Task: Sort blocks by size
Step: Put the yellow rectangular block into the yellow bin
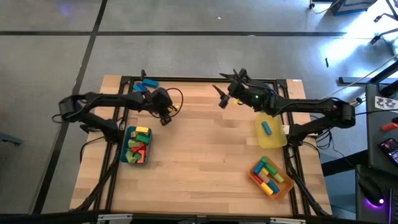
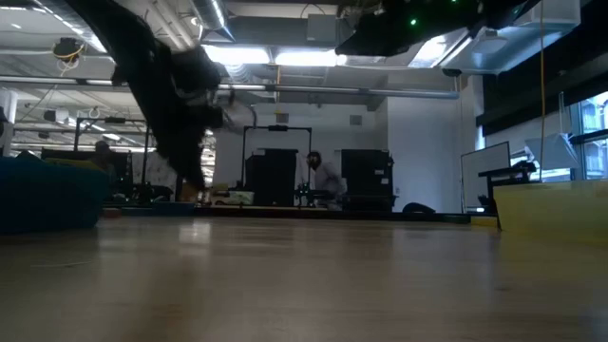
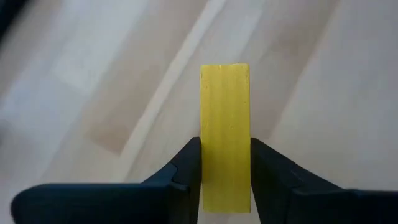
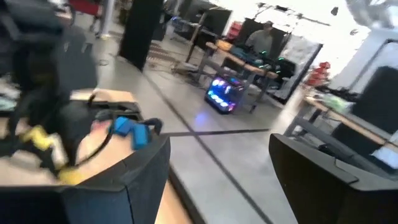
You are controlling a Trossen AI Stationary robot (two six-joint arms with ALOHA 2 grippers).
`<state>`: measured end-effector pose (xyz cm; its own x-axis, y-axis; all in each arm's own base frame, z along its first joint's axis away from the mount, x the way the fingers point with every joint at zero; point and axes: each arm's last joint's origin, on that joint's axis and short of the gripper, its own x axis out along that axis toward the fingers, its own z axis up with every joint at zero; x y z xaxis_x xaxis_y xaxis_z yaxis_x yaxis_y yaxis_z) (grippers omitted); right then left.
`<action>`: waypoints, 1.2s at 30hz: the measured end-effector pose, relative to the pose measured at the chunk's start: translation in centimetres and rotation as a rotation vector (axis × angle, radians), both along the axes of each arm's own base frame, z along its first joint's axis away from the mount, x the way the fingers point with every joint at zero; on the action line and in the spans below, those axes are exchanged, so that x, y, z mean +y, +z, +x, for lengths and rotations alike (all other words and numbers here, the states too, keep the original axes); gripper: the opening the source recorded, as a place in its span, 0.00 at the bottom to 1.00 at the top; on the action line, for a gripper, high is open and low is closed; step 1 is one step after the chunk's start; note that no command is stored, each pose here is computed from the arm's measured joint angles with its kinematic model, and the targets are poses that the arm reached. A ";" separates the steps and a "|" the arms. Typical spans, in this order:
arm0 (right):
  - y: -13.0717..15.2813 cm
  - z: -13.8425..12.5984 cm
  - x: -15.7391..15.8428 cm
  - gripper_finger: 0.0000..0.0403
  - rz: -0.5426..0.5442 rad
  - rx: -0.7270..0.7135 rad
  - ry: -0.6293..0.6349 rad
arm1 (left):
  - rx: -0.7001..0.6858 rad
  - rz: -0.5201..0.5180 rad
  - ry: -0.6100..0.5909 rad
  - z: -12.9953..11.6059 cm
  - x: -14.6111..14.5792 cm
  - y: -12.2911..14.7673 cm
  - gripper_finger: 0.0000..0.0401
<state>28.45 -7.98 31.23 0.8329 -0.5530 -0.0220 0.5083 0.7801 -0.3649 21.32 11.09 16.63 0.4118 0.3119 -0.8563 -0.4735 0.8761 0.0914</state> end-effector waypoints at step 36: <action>-1.0 6.1 1.0 0.68 0.090 -0.103 0.632 | -0.797 0.440 -0.454 -0.8 -8.3 13.3 0.24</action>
<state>34.57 -7.02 30.22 0.9976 0.0450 0.0520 -0.0301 0.9656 -0.2584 20.52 2.79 29.94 0.9703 0.2052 -0.1279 -0.1682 0.9528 0.2526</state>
